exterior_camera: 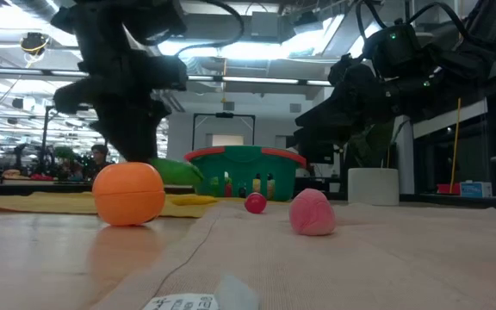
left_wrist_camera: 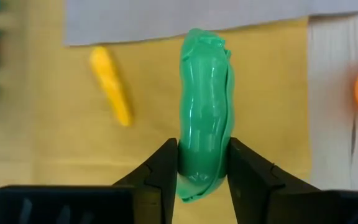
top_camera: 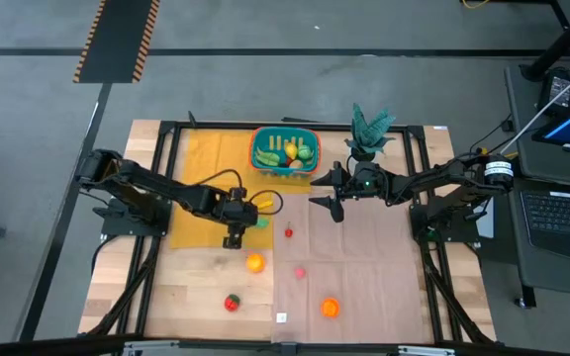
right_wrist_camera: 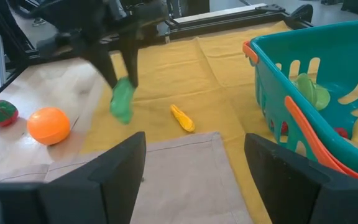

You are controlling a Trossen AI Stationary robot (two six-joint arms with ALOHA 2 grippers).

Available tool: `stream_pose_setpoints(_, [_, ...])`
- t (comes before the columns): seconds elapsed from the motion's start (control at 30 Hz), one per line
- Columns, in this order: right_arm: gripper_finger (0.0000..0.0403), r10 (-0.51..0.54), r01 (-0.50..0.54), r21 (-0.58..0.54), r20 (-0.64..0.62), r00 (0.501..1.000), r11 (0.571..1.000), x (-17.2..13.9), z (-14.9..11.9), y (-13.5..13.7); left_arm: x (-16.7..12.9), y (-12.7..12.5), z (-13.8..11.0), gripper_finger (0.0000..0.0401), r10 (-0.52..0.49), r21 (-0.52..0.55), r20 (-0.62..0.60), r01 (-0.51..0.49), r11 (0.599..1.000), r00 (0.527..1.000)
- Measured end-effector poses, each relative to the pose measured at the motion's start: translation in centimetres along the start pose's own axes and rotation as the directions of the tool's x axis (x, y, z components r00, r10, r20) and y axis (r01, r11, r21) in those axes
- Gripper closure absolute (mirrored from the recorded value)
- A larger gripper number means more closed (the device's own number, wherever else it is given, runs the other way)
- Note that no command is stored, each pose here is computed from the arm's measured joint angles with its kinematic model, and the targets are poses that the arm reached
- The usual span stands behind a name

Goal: Pick and placing Produce into tupperware
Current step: Put the green peas into the blue basket

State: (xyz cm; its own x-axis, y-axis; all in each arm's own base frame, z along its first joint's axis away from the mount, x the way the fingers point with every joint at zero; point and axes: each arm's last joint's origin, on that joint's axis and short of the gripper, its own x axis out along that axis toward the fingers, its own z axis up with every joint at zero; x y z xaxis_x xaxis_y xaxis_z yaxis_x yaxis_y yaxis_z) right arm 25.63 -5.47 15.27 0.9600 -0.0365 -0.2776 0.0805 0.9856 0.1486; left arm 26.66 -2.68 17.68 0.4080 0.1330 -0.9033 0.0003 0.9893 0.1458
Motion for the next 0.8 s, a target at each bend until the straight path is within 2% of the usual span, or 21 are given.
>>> stream_pose_setpoints(0.27, [0.0128, -0.001, 0.001, 0.024, -0.009, 1.000, 1.000, 0.0, -0.1, 0.0, -4.2, 2.9, -0.2, 0.0297, 0.039, -0.042, 0.126, -0.034, 0.999, 0.991])
stream_pose_setpoints(0.47, [0.0128, -0.001, 0.001, 0.026, -0.009, 1.000, 1.000, 0.0, -0.1, 0.0, -6.7, 4.6, -1.1, 0.0297, 0.086, -0.075, 0.284, -0.067, 0.995, 0.955])
stream_pose_setpoints(0.63, [0.0128, -0.001, 0.001, 0.025, -0.009, 1.000, 1.000, 0.0, -0.1, 0.0, -7.2, 5.6, -1.8, 0.0297, 0.049, -0.089, 0.462, -0.009, 0.996, 0.885])
stream_pose_setpoints(0.8, [0.0128, -0.001, 0.001, 0.024, -0.009, 1.000, 1.000, 0.0, -0.1, 0.0, -6.8, 6.3, -2.1, 0.0297, 0.061, -0.112, 0.618, 0.011, 0.994, 0.784])
